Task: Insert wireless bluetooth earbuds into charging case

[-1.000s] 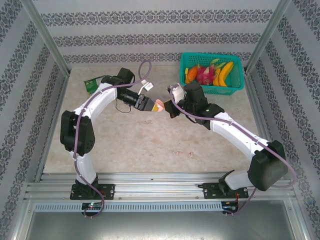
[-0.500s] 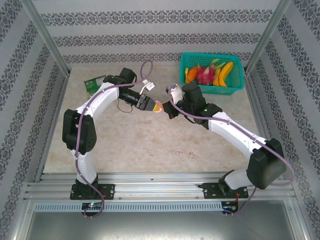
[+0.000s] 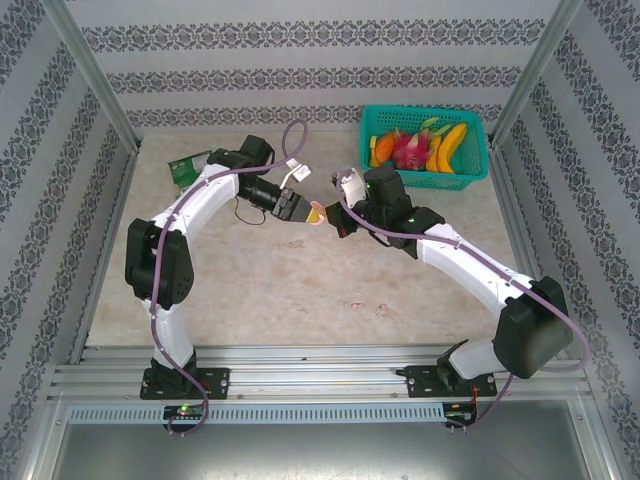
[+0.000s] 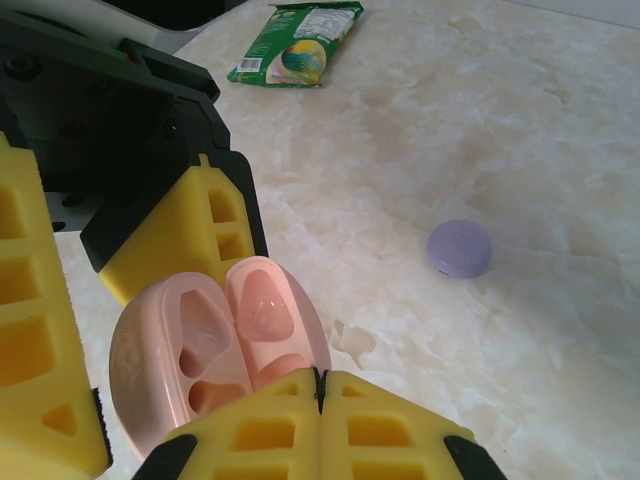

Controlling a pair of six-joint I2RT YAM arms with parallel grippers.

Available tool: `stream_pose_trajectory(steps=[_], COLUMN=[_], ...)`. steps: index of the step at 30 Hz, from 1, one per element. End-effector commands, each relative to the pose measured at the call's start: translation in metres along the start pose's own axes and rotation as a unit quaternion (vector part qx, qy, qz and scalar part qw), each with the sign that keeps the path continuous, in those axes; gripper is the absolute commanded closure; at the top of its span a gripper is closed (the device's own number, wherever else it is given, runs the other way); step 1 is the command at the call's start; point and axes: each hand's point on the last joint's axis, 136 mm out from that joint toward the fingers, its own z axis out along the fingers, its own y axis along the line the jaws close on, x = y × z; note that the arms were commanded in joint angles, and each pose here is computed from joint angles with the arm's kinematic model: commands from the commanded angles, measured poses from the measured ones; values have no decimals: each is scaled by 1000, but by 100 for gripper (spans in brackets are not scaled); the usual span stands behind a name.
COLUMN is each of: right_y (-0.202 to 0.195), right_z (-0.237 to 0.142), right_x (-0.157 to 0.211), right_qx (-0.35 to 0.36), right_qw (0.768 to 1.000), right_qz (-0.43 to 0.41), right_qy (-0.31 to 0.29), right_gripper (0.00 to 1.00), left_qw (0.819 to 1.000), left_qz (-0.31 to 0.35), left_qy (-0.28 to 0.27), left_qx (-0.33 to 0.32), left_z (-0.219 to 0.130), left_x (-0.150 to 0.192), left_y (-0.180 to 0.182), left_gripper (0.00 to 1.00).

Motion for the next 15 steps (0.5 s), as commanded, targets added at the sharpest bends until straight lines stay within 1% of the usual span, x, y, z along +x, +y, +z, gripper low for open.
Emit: stream_pose_trajectory(steps=[1,11,15], right_y=[-4,-7,-7], right_z=[-5,-5,-5], right_x=[-11,-10,-10], right_qx=[7,8,8], right_qw=[1000,1000,1000], right_qz=[-6,-2,-1], right_qy=[-14,-13,-13], right_gripper=[100,100,100], left_qw=[1000,1000,1000], left_qz=[11,10,10], left_qy=[2,1,2], left_qx=[21,25,26], left_z=[1,1,2], left_x=[0,-1,-1], left_y=[-10,-10,-9], left_gripper=[60,68,73])
